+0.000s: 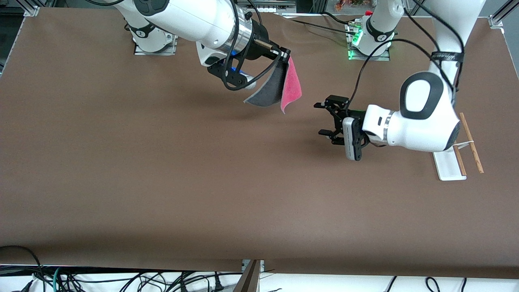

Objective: Pass towel and hang on rack
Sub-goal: 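Hold the towel up while the left gripper reaches and grasps it, then carry the towel with the left gripper while the right gripper retracts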

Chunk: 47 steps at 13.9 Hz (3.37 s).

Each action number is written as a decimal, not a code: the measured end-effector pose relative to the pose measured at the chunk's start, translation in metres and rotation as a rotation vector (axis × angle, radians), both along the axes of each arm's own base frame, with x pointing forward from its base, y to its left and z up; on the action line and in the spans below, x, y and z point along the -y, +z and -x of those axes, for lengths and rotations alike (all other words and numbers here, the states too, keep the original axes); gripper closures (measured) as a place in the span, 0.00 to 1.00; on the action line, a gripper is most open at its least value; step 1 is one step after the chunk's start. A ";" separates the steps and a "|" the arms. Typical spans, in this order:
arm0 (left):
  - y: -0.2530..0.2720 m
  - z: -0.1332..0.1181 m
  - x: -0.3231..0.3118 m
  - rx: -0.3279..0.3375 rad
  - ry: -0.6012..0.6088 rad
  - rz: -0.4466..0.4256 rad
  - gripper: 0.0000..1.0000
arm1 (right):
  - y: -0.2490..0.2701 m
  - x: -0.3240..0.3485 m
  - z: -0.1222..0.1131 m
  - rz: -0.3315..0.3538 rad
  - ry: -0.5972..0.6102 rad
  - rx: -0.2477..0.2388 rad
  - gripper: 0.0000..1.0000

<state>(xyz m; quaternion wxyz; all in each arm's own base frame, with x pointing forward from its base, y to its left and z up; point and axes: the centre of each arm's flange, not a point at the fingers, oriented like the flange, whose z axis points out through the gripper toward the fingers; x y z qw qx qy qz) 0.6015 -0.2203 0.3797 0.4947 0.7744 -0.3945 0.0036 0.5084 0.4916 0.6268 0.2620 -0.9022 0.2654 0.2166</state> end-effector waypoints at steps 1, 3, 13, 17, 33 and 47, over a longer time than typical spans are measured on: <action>-0.008 0.003 0.006 -0.028 -0.021 0.054 0.00 | 0.000 0.000 0.000 0.000 0.000 0.000 0.98; -0.025 0.010 0.020 -0.094 -0.054 0.149 0.00 | 0.000 0.000 0.000 0.000 -0.001 -0.001 0.98; -0.107 0.020 0.061 -0.145 -0.048 0.594 0.00 | 0.000 0.000 0.000 0.002 -0.005 -0.004 0.98; -0.119 0.023 0.068 -0.157 -0.030 0.731 0.07 | 0.000 0.000 0.000 0.005 -0.014 -0.011 0.98; -0.131 0.029 0.079 -0.173 -0.037 0.810 0.98 | -0.019 0.000 -0.010 0.029 -0.047 -0.054 0.98; -0.129 0.027 0.076 -0.171 -0.038 0.817 0.98 | -0.028 0.021 -0.026 0.076 -0.072 -0.076 0.28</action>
